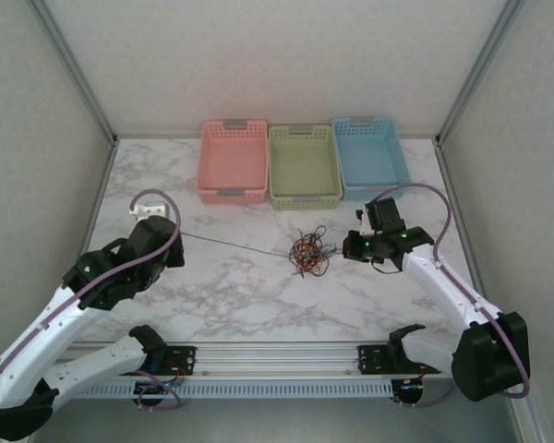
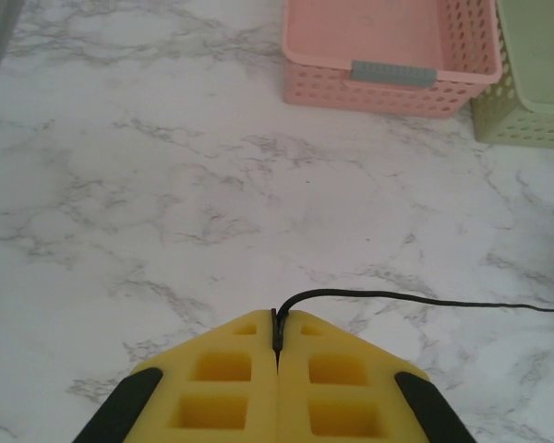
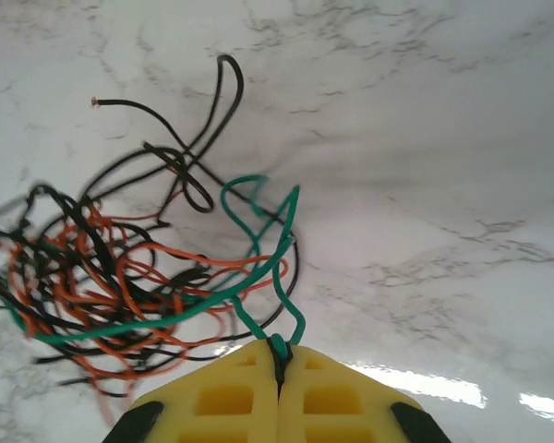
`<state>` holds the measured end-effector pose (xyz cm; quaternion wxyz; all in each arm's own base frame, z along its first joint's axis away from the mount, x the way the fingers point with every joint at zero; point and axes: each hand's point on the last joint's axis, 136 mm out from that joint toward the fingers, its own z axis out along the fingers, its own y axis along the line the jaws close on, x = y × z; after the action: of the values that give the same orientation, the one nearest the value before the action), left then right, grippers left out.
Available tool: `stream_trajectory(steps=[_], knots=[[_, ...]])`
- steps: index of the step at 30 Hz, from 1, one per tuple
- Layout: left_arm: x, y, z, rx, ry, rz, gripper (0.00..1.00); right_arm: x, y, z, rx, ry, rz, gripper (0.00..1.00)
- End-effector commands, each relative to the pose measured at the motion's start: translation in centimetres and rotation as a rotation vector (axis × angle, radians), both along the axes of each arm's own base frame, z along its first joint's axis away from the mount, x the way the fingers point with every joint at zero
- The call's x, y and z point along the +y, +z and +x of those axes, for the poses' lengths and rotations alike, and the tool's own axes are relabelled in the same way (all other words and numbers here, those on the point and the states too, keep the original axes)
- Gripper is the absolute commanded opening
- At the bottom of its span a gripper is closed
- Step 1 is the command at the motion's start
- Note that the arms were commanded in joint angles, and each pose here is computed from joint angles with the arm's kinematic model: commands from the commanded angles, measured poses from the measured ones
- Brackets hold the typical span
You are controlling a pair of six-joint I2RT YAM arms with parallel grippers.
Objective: Untangle the cables
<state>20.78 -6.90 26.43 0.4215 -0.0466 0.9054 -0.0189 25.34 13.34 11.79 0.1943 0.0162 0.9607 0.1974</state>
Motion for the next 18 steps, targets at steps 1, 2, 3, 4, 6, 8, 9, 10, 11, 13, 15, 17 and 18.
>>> stream_trajectory(steps=[1,2,3,4,6,8,9,10,11,13,15,17,18], knots=[[3.0,1.9,-0.7,-0.054,0.074,0.070,0.00,-2.4,-1.0,-0.1,0.018,-0.068,-0.103,0.00],[3.2,2.1,-0.8,-0.061,0.078,0.071,0.00,-2.6,-0.9,0.0,0.016,-0.077,-0.100,0.00],[3.4,2.3,-0.9,-0.066,0.082,0.075,0.00,-2.7,-0.8,0.1,0.016,-0.083,-0.085,0.00],[3.6,2.4,-1.0,-0.069,0.082,0.080,0.00,-2.7,-0.7,0.2,0.017,-0.088,-0.065,0.00],[3.8,2.7,-1.1,-0.077,0.085,0.083,0.00,-2.9,-0.7,0.4,0.029,-0.103,-0.031,0.00],[4.1,3.0,-1.3,-0.086,0.086,0.076,0.00,-3.2,-1.0,0.5,0.041,-0.113,-0.037,0.00],[4.2,3.2,-1.5,-0.093,0.089,0.073,0.00,-3.2,-1.0,0.5,0.044,-0.114,-0.034,0.00],[4.5,3.5,-1.6,-0.103,0.091,0.068,0.00,-3.2,-1.1,0.4,0.050,-0.114,-0.035,0.00],[4.7,3.9,-1.8,-0.114,0.095,0.062,0.00,-3.2,-1.2,0.4,0.051,-0.114,-0.037,0.00],[5.1,4.4,-2.1,-0.129,0.096,0.055,0.00,-3.1,-1.0,0.4,0.044,-0.111,-0.028,0.00],[5.0,4.6,-2.3,-0.131,0.087,0.043,0.00,-3.0,-1.1,0.4,0.047,-0.110,-0.027,0.00],[4.6,4.6,-2.3,-0.130,0.068,0.023,0.00,-2.7,-1.1,0.4,0.051,-0.102,-0.012,0.00],[4.2,4.4,-2.3,-0.125,0.055,0.015,0.00,-2.5,-1.2,0.3,0.057,-0.094,0.002,0.00]])
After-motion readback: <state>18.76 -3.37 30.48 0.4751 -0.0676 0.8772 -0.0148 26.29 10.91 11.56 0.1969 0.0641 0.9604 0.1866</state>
